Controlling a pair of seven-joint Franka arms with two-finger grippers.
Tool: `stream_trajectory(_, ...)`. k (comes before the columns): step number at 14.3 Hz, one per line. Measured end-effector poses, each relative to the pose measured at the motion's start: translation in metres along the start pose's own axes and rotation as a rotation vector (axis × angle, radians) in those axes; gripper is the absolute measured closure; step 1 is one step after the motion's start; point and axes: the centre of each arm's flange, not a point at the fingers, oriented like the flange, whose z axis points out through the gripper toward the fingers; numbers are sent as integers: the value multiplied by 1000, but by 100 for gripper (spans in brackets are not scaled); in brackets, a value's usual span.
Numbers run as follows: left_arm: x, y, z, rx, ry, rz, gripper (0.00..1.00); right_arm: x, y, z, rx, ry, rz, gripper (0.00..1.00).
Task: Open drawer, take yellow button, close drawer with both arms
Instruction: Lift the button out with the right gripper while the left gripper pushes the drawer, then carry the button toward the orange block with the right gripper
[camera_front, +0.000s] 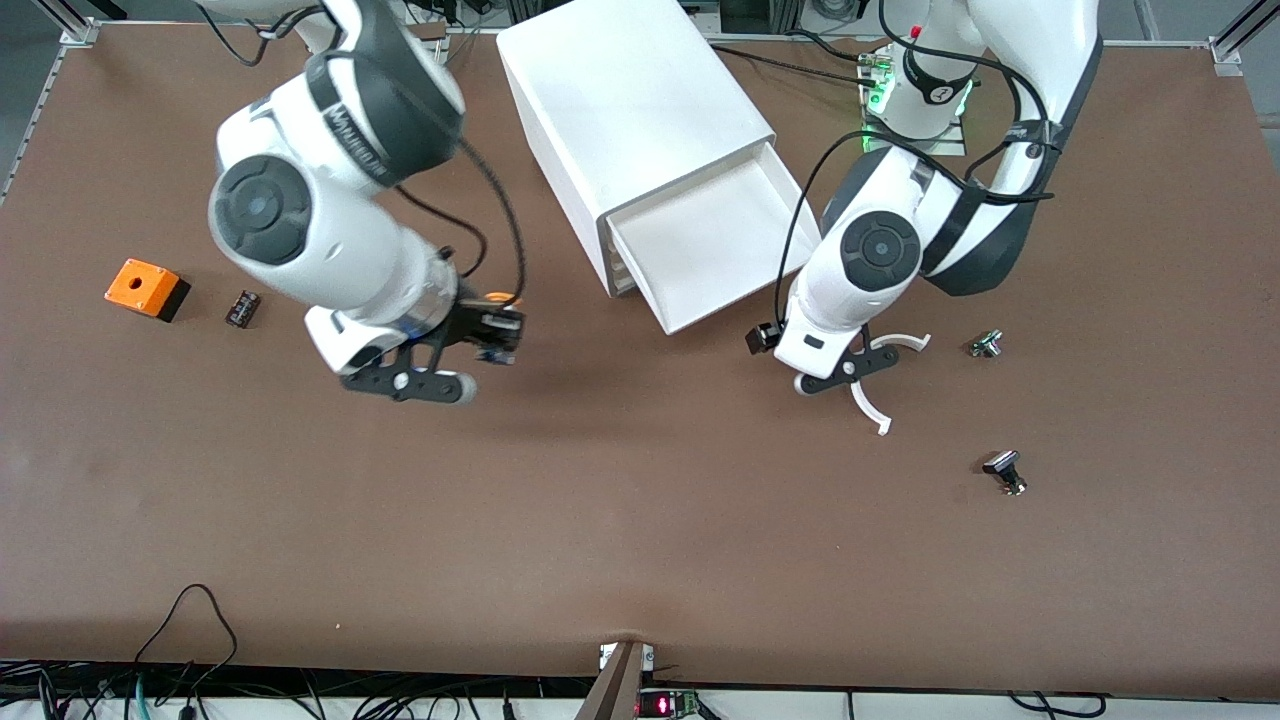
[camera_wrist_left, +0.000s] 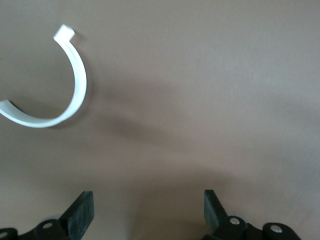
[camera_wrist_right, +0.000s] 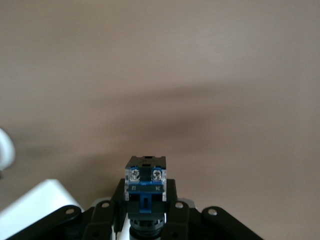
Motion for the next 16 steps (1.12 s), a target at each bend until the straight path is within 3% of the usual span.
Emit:
stream_trajectory(3, -40, 21, -2, -5, -9, 20, 3, 22, 59, 19, -125, -36, -79, 67)
stream_trajectory(7, -78, 38, 5, 7, -33, 62, 3, 45, 140, 48, -223, -109, -155, 67)
stream_trajectory(9, -94, 43, 10, 17, -48, 69, 3, 52, 173, 55, -239, -128, -192, 67)
stream_trajectory(16, -151, 57, 24, 80, -141, 82, 3, 49, 282, 116, -231, -56, -290, 67)
